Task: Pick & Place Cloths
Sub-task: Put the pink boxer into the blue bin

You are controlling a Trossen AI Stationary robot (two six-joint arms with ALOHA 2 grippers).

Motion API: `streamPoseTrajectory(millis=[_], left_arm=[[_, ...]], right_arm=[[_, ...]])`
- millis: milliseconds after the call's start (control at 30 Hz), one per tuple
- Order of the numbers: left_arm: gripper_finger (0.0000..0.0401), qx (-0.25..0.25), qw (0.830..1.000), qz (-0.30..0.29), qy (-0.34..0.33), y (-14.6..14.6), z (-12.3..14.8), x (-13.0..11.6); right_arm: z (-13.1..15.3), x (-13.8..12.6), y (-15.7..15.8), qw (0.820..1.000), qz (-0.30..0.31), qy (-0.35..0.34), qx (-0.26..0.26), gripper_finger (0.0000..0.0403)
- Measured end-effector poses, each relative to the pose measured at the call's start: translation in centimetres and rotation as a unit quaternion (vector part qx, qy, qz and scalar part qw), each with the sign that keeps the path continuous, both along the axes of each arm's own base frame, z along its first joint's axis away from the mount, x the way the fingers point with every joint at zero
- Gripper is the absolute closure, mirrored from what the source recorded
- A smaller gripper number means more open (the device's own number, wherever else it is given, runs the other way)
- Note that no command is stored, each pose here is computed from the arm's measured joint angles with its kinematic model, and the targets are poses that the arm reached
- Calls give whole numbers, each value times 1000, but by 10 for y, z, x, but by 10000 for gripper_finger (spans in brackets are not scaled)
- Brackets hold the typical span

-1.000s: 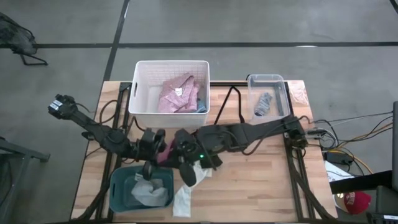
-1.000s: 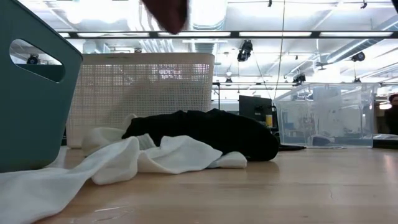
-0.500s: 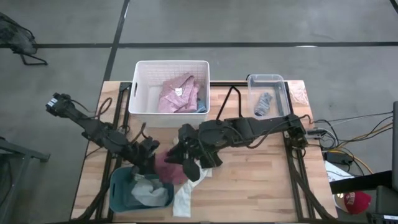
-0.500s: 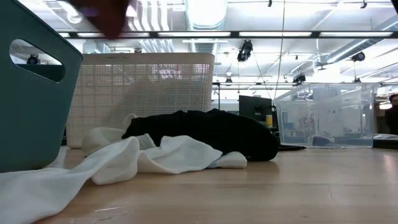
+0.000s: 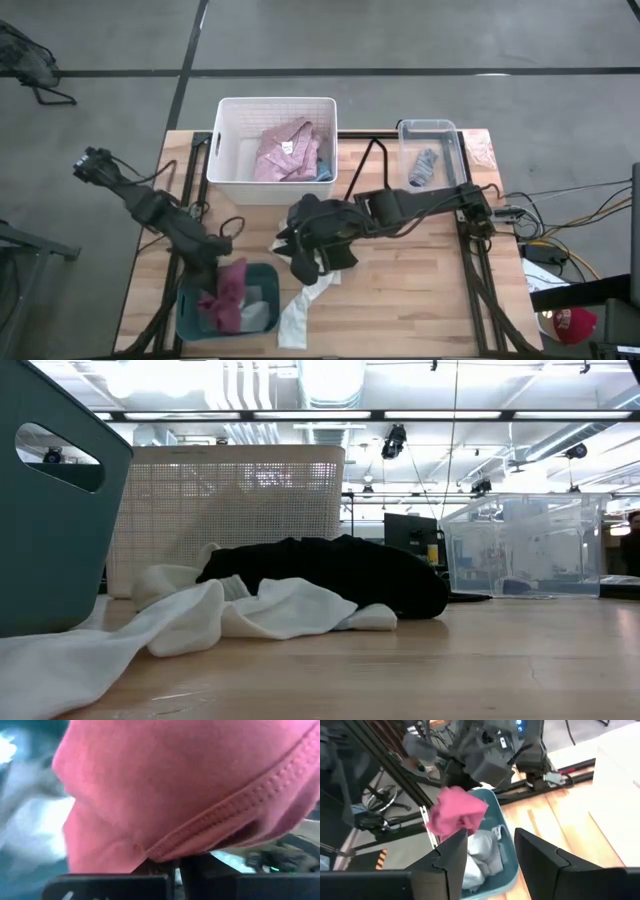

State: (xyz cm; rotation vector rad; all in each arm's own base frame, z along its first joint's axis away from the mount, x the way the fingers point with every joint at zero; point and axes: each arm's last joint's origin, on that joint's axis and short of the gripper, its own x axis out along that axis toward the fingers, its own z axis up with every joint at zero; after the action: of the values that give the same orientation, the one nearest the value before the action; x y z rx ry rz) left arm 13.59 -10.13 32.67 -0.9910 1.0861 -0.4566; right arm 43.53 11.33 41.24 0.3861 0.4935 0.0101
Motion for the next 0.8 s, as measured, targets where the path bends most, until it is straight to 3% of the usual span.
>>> streamPoseTrajectory(millis=[267,400,700,800], left_arm=[[387,95,990,-31,96,-15,-36,19],[375,118,982,-60,132,-26,-53,31],[286,184,953,-98,219,-29,-79,33],[253,173,948,-114,242,-27,-79,28]], right_arm=[[-29,7,-3,999,-13,44,0,234],[-39,9,-5,998,-20,60,3,243],[-52,10,-5,996,-31,81,15,272],[-56,10,-5,996,-32,87,14,276]])
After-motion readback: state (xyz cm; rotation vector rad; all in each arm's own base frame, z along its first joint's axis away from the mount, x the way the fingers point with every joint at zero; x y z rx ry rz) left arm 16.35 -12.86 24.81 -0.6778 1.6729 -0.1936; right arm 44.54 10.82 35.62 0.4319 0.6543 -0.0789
